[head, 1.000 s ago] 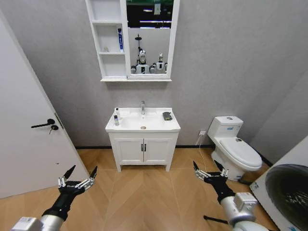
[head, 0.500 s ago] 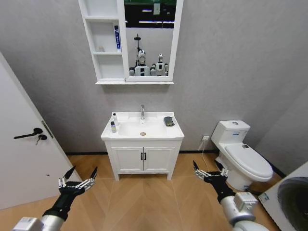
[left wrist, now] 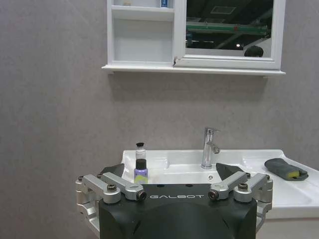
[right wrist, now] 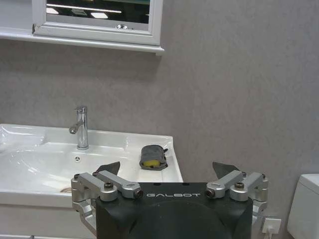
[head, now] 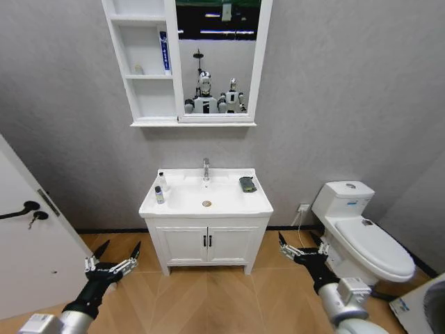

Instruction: Move facial cleanser and shampoo from washbasin to cabinet, then wipe washbasin with towel.

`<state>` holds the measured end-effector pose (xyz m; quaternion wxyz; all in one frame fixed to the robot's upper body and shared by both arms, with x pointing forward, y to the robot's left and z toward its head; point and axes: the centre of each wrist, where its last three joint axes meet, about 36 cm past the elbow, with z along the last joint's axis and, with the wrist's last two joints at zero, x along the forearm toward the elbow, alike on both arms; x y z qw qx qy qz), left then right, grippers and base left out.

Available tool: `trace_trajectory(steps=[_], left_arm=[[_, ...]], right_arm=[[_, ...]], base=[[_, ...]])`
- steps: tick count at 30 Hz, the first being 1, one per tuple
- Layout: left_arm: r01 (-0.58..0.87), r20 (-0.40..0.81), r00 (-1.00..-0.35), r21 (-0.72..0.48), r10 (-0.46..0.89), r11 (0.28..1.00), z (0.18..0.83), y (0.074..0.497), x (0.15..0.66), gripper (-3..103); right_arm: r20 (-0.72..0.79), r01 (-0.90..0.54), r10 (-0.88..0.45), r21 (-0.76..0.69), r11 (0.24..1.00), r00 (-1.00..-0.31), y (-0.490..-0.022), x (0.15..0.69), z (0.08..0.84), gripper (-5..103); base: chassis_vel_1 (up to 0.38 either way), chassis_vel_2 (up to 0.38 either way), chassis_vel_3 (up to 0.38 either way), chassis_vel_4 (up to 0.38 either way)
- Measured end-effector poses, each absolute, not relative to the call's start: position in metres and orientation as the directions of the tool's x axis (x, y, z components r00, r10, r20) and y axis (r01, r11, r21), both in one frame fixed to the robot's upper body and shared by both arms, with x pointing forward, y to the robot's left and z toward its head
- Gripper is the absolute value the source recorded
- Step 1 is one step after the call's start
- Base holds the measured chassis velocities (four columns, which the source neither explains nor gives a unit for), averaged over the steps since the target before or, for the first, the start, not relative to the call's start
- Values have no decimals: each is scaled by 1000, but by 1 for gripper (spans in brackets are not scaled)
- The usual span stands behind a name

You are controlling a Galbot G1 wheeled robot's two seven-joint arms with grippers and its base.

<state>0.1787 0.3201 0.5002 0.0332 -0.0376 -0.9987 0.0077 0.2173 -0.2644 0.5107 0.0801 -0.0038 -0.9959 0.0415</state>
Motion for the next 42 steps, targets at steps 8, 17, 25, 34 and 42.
trace_trajectory(steps=[8, 17, 25, 34, 42], left_arm=[[75, 62, -995, -16, 75, 997, 500, 320, 179, 100], [76, 61, -995, -17, 77, 997, 500, 320, 178, 100], [65, 62, -996, -18, 66, 998, 497, 321, 179, 100], [47, 73, -996, -1, 47, 999, 483, 325, 187, 100], [42, 94, -995, 10, 41, 999, 461, 334, 202, 100]], right_arm=[[157, -1, 12, -82, 997, -988, -264, 218, 511, 100], [155, -1, 12, -83, 997, -988, -264, 217, 510, 100], [121, 6, 17, -86, 996, -993, -263, 221, 512, 100], [100, 5, 14, -89, 996, -995, -262, 229, 518, 100], [80, 14, 22, -106, 994, -997, -264, 240, 526, 100]], base=[[-196, 201, 198, -206], [-195, 191, 200, -200], [-179, 168, 172, -164], [-25, 19, 17, -2], [6, -5, -5, 3]])
